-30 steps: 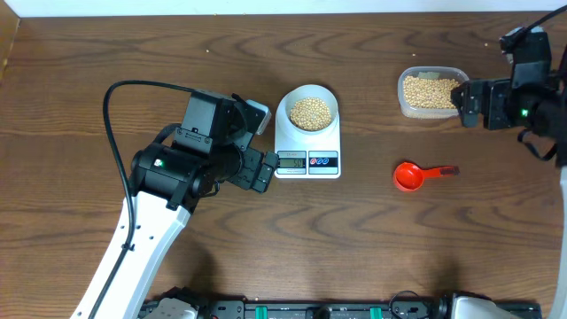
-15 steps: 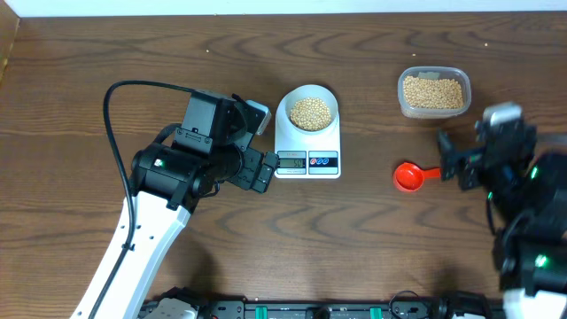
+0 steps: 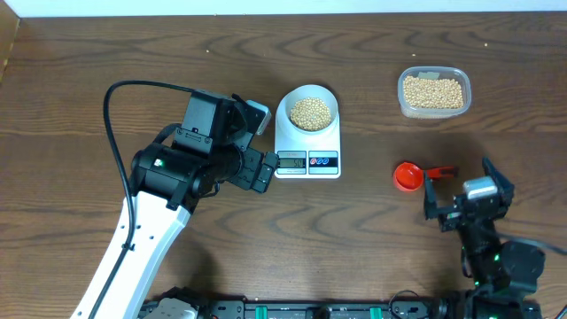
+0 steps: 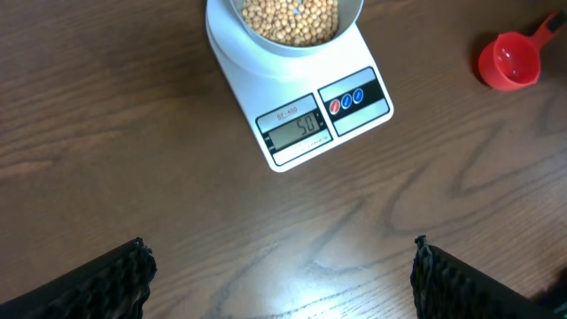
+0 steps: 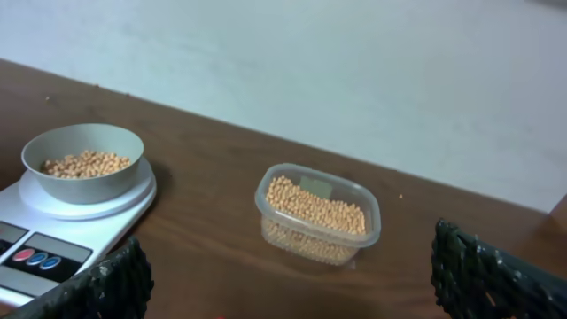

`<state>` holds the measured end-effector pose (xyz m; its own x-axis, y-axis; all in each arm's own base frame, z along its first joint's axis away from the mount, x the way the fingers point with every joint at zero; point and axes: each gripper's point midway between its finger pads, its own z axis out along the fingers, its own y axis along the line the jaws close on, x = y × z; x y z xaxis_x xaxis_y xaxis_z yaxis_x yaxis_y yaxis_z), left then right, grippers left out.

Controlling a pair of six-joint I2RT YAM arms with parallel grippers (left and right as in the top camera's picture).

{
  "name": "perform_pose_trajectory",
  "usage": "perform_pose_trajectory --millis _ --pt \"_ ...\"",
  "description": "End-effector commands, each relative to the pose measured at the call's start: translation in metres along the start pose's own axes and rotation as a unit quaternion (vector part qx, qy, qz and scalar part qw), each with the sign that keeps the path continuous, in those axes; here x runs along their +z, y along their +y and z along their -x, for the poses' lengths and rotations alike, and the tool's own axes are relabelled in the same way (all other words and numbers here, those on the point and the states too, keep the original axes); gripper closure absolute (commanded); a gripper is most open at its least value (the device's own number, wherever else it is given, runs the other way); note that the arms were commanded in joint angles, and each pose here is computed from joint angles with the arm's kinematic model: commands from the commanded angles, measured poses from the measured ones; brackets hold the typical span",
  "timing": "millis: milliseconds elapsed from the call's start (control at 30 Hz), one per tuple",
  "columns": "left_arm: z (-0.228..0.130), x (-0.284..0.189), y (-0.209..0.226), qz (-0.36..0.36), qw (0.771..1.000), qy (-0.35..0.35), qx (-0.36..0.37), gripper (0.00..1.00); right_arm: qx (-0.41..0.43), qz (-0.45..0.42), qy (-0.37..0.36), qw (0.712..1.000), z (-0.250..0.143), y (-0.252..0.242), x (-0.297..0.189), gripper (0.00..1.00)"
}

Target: Scoop item into bowl and weigh 50g on scale

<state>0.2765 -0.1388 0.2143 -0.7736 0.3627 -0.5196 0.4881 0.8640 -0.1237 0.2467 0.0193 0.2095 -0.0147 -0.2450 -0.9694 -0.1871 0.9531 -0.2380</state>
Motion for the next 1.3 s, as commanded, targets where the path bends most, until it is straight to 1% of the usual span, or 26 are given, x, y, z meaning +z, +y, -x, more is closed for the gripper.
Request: perform_pose_trajectory --millis 0,67,167,233,400,633,1267 --pt "-0.001 0.001 0.0 -0.005 1.0 0.004 0.002 0.05 0.0 -0.002 -0.02 1.0 -0.007 0.004 -0.003 0.01" --pt "-0.001 0.001 0.0 -0.005 1.0 0.004 0.002 0.05 0.015 -0.01 -0.033 0.999 -0.01 0.004 -0.004 0.01" --pt "-0.001 0.001 0.0 -0.005 1.0 0.004 0.002 0.05 0.087 -0.053 -0.053 0.993 -0.014 -0.01 -0.005 0.01" --pt "-0.001 0.001 0.0 -0.005 1.0 0.004 0.002 0.05 0.109 -0.076 -0.062 0.989 -0.018 -0.017 -0.005 0.01" --pt "-0.001 0.001 0.0 -0.005 1.0 0.004 0.002 0.05 0.105 -0.088 -0.056 0.989 -0.022 -0.021 -0.005 0.01" --pt "-0.001 0.001 0.0 -0.005 1.0 0.004 0.002 0.05 0.122 -0.067 0.01 0.99 -0.054 -0.008 -0.002 0.01" --pt "-0.001 0.001 0.0 -0.005 1.0 0.004 0.002 0.05 0.121 -0.07 0.009 0.99 -0.054 -0.009 -0.002 0.01"
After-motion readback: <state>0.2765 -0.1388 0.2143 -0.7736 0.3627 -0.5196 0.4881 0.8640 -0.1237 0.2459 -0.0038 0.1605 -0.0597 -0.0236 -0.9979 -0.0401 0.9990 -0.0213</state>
